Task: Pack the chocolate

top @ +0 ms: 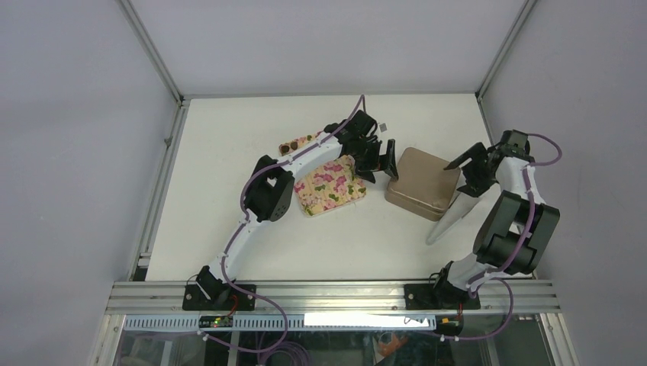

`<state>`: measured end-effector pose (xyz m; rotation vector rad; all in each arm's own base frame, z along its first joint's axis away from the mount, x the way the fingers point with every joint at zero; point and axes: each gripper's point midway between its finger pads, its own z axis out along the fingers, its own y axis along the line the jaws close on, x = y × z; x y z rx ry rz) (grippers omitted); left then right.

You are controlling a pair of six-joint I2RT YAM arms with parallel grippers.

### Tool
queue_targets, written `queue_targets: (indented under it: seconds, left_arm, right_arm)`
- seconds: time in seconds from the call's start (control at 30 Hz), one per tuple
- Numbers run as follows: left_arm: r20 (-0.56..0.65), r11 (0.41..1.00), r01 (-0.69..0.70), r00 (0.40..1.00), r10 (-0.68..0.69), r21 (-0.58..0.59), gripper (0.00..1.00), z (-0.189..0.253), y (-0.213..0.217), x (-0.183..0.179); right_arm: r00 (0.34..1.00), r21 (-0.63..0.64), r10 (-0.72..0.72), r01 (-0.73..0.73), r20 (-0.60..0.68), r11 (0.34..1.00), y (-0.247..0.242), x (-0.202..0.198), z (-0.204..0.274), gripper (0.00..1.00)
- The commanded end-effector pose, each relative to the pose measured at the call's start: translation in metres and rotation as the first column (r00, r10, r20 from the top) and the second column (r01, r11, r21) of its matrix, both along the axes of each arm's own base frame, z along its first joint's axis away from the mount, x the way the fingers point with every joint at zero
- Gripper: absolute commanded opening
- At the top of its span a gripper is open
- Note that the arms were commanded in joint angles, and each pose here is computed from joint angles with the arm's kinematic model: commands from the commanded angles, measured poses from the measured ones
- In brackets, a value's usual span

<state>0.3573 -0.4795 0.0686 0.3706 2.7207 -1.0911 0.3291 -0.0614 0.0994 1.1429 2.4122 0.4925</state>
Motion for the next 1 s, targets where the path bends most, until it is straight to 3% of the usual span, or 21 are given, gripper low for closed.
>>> queue_targets:
  seconds: [0.0,0.5,0.7,0.97]
  left_arm:
    - [0.029,0.995,0.038,0.999,-0.035,-0.094,0.96,0.038,-0.014,-0.002]
    - [-0.069,0.997,0.072,0.995,-0.073,-0.009,0.91,0.003,0.003,-0.028]
    - [-0.051,0.997,0.076,0.996,-0.075,0.023,0.9,0.005,0.014,-0.03]
    - [-0.042,0.997,0.047,0.998,-0.045,0.06,0.9,0.007,0.036,-0.024]
  right_arm:
    - [0.999,0.036,0.033,-0.034,0.035,0.999,0.005,0.005,-0.003,0.76]
    - [0.999,0.113,0.043,-0.04,-0.023,0.993,0.023,-0.017,-0.033,0.67]
    - [0.998,0.215,0.056,-0.054,-0.003,0.975,0.046,-0.018,-0.041,0.64]
    - [0.993,0.227,0.118,-0.112,-0.014,0.968,0.078,-0.008,-0.052,0.61]
